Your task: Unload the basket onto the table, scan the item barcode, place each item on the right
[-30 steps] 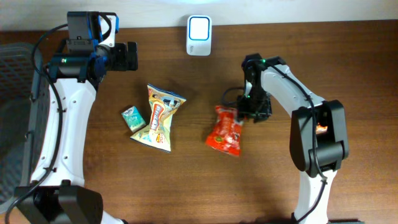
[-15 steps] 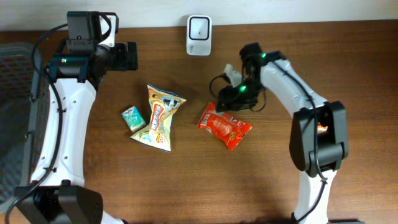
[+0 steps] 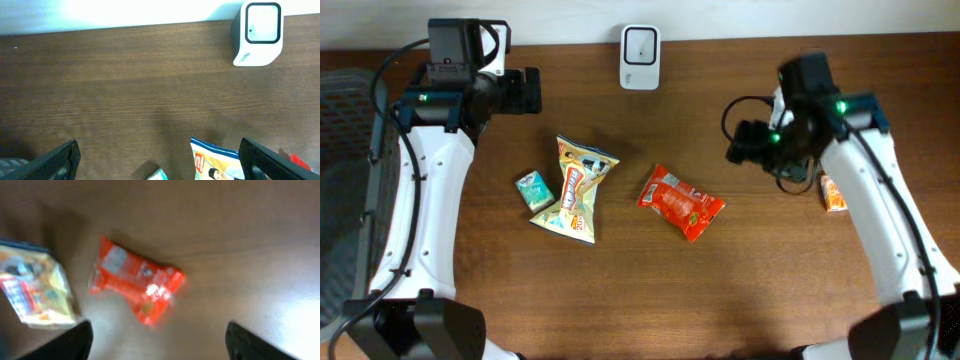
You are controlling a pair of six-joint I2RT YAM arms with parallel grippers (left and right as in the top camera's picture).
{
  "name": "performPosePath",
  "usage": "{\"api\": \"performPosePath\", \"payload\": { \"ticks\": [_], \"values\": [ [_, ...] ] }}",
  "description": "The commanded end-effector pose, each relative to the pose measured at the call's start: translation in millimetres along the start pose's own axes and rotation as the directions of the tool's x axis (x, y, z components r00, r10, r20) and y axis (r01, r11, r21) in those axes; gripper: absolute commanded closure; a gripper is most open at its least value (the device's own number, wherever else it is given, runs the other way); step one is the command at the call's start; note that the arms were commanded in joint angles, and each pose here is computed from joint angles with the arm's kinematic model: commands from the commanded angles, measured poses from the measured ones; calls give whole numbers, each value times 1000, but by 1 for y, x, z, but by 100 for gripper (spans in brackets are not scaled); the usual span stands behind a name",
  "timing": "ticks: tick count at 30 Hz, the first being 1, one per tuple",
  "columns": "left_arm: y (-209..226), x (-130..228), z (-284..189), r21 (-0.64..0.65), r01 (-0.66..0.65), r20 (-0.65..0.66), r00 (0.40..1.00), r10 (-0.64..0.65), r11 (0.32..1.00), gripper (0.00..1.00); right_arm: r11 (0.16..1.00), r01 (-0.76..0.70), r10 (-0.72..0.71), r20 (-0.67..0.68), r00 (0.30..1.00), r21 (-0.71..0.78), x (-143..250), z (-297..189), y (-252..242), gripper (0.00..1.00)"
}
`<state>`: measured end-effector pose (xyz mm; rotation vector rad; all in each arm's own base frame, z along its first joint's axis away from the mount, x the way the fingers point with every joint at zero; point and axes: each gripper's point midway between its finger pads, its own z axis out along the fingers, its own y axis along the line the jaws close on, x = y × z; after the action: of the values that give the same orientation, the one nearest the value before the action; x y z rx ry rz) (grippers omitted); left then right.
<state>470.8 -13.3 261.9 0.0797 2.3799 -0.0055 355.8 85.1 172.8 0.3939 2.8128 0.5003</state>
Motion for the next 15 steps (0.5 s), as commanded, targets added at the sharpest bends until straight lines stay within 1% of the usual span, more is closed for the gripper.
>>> {"api": "performPosePath", "payload": {
  "ticks": [1, 2, 6, 9, 12, 15],
  "values": [
    [4, 0, 2, -11, -12, -3, 1000, 12, 1000, 1, 963, -214, 171, -241, 955, -165, 55, 61, -1, 5],
    [4, 0, 2, -11, -12, -3, 1000, 12, 1000, 1, 951, -257, 210, -252, 945, -170, 61, 73, -2, 1],
    [4, 0, 2, -11, -12, -3, 1000, 12, 1000, 1, 930, -338, 300, -229, 926, -148, 67, 97, -8, 1],
    [4, 0, 2, -11, -12, -3, 1000, 12, 1000, 1, 925, -374, 357, -181, 916, -64, 71, 110, -20, 1],
    [4, 0, 2, -11, -12, -3, 1000, 12, 1000, 1, 922, -384, 366, -206, 908, -54, 87, 128, -18, 1],
    [4, 0, 2, -11, -12, -3, 1000, 12, 1000, 1, 935, -346, 325, -207, 923, -77, 93, 144, -10, 1]
  ]
}}
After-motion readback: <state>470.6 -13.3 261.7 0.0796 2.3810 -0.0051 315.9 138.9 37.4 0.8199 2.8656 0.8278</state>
